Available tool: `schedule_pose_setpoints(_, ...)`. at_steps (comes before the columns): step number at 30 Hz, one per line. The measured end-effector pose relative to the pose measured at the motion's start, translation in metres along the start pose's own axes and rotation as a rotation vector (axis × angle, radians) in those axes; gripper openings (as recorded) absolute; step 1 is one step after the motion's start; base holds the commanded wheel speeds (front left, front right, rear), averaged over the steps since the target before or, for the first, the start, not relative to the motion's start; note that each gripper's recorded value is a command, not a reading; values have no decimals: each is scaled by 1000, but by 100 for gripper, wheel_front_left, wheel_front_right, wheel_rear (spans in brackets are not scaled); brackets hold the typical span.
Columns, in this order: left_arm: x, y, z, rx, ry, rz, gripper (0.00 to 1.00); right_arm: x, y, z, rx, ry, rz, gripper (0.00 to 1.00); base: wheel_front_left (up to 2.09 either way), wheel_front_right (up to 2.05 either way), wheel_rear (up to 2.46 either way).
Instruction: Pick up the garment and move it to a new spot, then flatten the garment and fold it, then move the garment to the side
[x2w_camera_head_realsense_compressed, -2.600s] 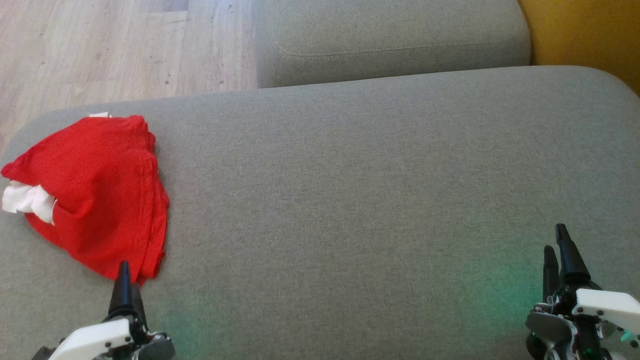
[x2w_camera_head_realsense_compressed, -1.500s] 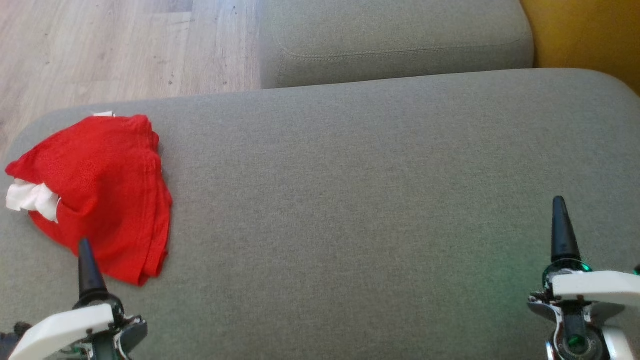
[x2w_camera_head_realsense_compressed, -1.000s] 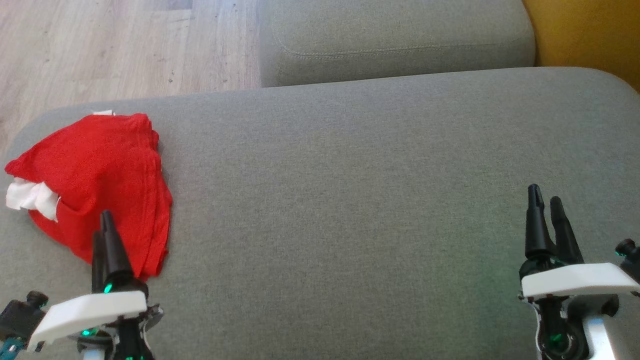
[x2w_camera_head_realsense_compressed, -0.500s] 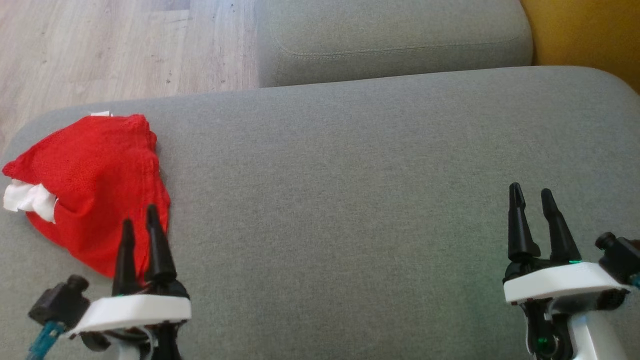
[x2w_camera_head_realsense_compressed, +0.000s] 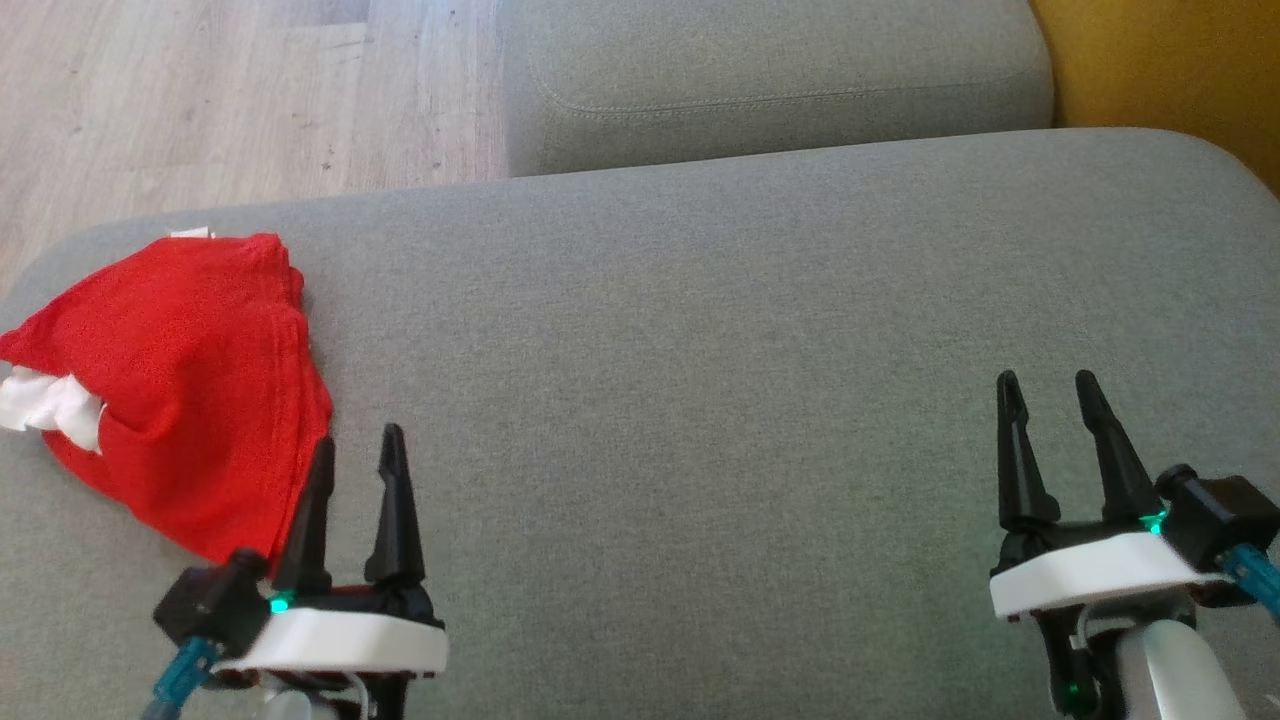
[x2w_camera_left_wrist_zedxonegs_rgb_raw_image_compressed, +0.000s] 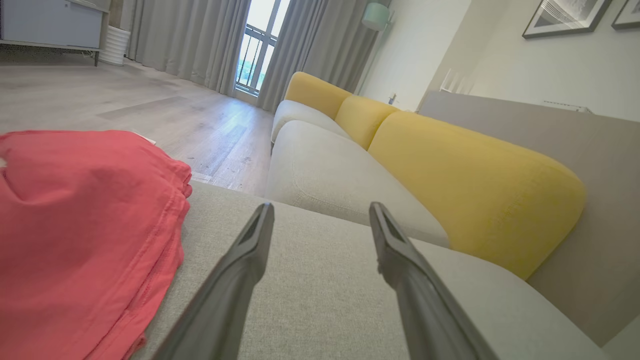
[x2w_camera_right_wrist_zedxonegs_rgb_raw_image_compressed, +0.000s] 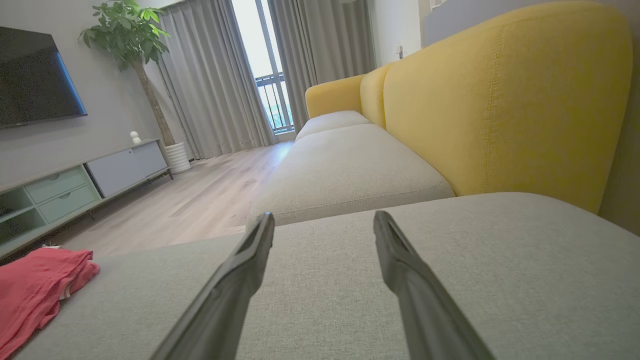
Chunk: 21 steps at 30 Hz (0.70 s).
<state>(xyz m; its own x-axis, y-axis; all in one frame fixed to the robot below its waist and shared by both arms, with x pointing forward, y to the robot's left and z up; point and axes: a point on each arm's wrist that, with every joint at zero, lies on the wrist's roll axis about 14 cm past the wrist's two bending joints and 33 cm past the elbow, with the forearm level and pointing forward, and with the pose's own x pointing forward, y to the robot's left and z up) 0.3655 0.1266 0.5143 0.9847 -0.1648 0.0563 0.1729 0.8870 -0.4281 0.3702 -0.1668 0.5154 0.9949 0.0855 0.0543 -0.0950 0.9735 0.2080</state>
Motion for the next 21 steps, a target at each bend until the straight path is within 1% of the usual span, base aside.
schedule_pose_setpoints(10,-1,-13,-15,146,42,-68,100,-1,1,1,-129,-7,13,100,0,0,0)
schedule_pose_setpoints(17,-2,-15,-19,253,46,-87,100,-1,12,0,-214,-16,57,100,0,0,0)
schedule_pose_setpoints(21,-2,-17,-18,250,37,-92,100,0,21,3,-227,-33,86,100,0,0,0)
